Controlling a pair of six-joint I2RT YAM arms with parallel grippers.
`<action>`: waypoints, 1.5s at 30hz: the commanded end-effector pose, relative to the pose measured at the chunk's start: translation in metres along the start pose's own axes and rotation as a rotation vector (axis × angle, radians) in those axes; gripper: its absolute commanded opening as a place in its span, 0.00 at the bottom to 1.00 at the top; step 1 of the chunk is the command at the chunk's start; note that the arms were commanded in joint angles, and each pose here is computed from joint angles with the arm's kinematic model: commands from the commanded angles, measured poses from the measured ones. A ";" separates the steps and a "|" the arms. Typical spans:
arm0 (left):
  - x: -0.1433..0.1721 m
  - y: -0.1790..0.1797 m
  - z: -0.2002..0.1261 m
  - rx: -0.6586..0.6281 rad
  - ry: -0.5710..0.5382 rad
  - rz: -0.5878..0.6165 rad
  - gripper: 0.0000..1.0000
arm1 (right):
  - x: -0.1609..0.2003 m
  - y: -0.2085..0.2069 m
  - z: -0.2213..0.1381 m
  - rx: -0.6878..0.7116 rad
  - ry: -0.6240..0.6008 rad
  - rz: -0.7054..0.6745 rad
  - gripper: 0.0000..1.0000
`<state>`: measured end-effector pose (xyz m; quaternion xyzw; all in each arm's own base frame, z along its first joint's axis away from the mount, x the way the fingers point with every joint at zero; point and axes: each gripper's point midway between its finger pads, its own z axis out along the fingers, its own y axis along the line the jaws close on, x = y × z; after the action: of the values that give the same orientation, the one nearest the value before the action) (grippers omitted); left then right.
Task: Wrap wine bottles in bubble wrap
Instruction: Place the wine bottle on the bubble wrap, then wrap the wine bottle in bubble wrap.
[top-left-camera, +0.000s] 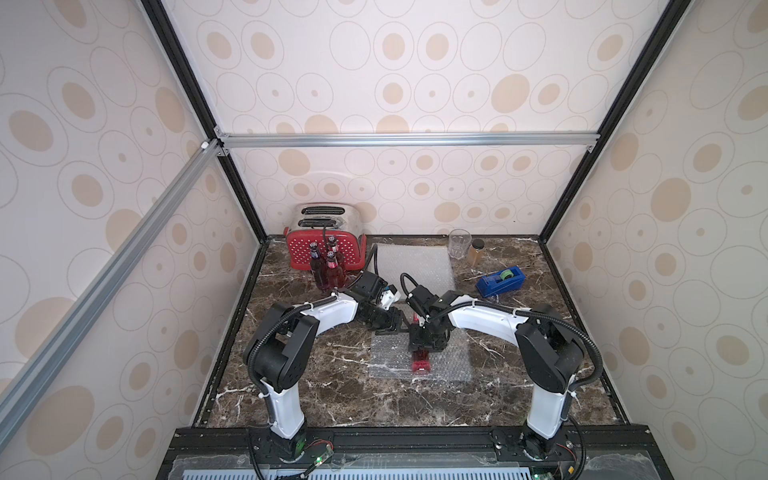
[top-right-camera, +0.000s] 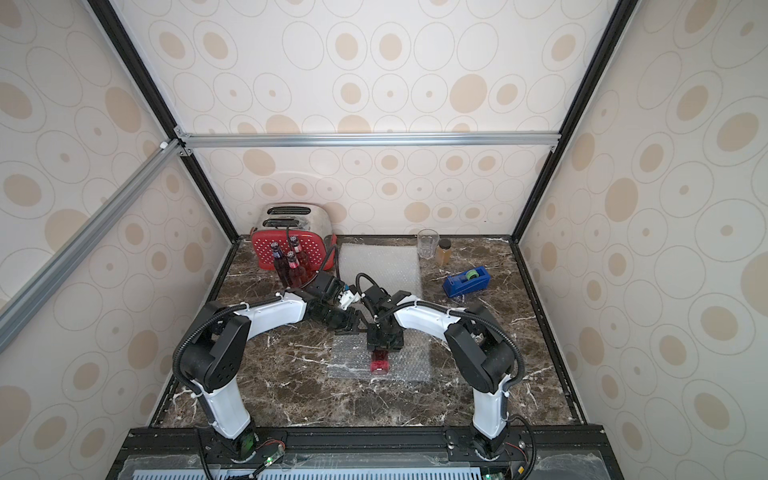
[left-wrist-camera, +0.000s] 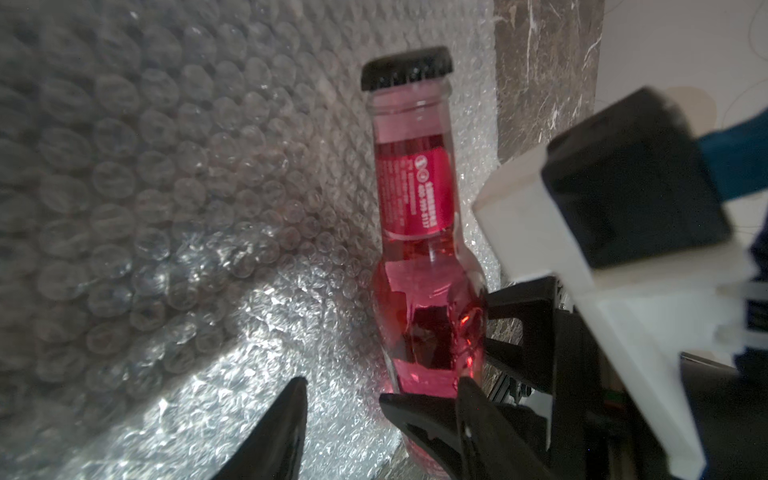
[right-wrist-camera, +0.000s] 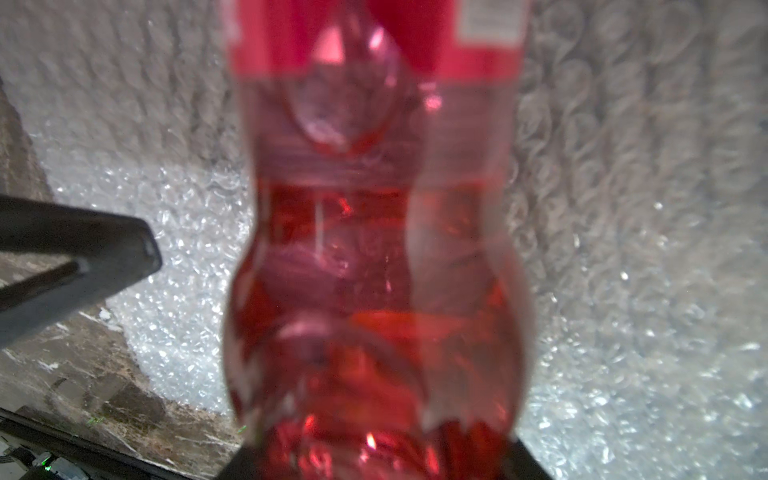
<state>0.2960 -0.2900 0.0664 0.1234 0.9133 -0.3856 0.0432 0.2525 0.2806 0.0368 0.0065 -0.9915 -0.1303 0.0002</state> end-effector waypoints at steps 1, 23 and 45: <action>0.002 -0.010 0.005 0.024 0.038 0.016 0.55 | -0.005 0.009 -0.008 -0.037 -0.019 0.006 0.52; 0.003 -0.009 0.006 0.010 0.063 0.023 0.48 | 0.001 -0.016 -0.056 -0.099 -0.103 0.032 0.65; 0.017 -0.020 0.024 -0.042 0.162 0.093 0.54 | 0.035 -0.147 -0.023 -0.157 -0.008 0.264 0.61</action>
<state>0.2767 -0.3175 0.0662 0.1846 0.9106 -0.3698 -0.0007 0.2247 0.1295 0.0315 -0.1337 -0.9717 -0.1948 0.0013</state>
